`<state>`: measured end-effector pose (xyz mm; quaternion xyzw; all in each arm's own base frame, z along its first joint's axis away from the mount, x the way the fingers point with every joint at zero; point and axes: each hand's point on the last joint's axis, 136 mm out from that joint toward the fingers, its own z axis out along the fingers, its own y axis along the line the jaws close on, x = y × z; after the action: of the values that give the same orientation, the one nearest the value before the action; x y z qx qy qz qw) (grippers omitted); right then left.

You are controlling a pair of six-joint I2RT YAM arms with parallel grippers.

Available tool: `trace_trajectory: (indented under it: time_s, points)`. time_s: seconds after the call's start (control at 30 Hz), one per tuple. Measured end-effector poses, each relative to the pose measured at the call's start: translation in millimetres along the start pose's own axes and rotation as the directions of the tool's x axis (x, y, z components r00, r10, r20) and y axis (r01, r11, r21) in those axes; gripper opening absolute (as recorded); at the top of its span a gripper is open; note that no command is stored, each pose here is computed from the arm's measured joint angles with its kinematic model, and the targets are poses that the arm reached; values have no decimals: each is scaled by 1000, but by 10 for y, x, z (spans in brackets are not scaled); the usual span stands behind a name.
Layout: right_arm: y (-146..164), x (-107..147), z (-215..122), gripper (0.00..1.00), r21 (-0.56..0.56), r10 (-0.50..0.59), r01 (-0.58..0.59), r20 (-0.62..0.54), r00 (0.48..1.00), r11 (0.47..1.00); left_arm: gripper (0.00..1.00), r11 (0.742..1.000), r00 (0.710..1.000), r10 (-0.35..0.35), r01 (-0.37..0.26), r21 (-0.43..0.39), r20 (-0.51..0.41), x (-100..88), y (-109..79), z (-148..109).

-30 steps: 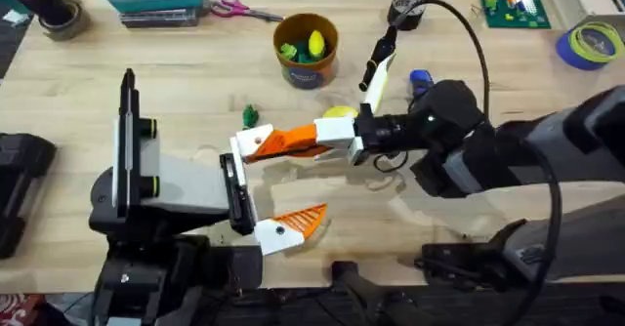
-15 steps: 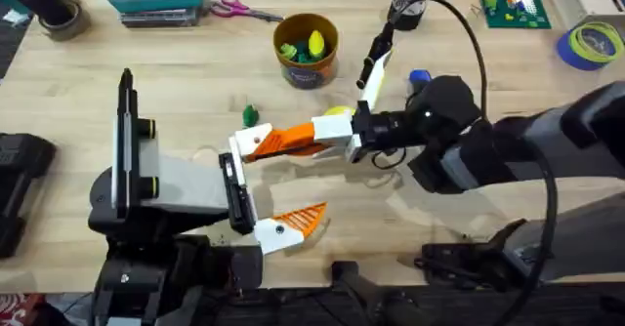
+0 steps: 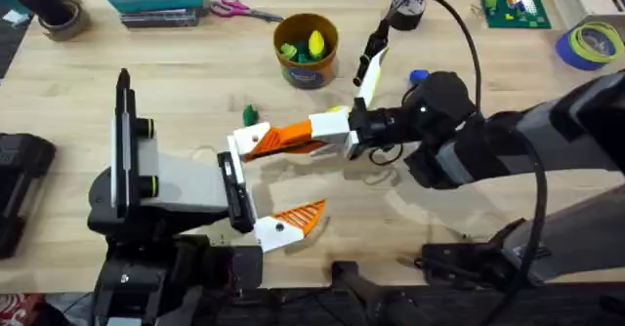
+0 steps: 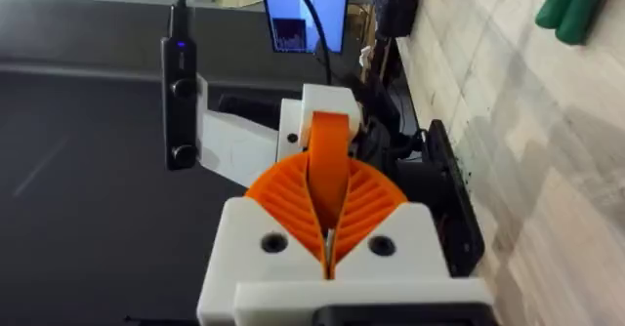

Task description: Pick up the gripper from the table and insert it into the empty holder that is missing its gripper. Then pick up a screw, insert it into the mounting hole, and use the screwdriver to tighten it. Finally, clean up the table by picking up the vegetable and placing it into the bucket.

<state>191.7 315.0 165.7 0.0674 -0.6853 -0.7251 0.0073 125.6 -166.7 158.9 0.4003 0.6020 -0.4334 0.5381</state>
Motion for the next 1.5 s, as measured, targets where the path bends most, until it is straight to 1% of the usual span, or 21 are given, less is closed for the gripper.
trace_trajectory:
  time_s: [0.4,0.43,0.47,0.53,0.57,0.6,0.63,0.67,0.9,0.93,0.97,1.23,1.5]
  points:
    - [1,0,0,12,0,0,0,0,1000,1000,985,1000,1000,0,0,0,0,0,0,0]
    - [-1,3,0,78,1,3,-3,-2,1000,1000,986,1000,1000,1,-1,0,0,-1,0,0]
    - [-4,4,1,196,1,5,-5,-3,1000,1000,986,1000,1000,0,0,2,0,0,-3,0]
    - [-1,11,7,517,0,1,-1,-6,1000,1000,986,1000,1000,-1,1,11,0,2,-19,1]
    - [1,14,10,651,0,1,-1,-7,1000,1000,986,1000,1000,-2,2,12,-1,2,-21,1]
    - [0,15,11,808,0,1,-1,-7,1000,1000,985,1000,1000,-2,2,12,-1,2,-21,1]
    - [2,15,11,882,0,-1,1,-7,1000,1000,986,1000,1000,-2,2,12,-1,2,-22,1]
    - [2,15,11,909,0,0,0,-7,1000,1000,986,1000,1000,-2,2,12,-1,2,-22,1]
    - [2,14,11,939,0,0,0,-7,1000,1000,986,1000,1000,-2,2,13,-1,3,-23,2]
    - [1,14,11,979,0,-1,1,-7,1000,1000,986,1000,1000,-2,2,14,0,2,-24,1]
    - [3,14,11,990,0,0,0,-8,1000,1000,986,1000,1000,-2,2,15,-1,3,-25,1]
    - [2,3,-5,994,0,0,0,-6,1000,1000,986,1000,1000,-2,2,15,-1,3,-27,1]
    - [-11,-79,-157,994,29,34,-34,5,999,999,985,1000,1000,-2,2,15,-1,3,-27,1]
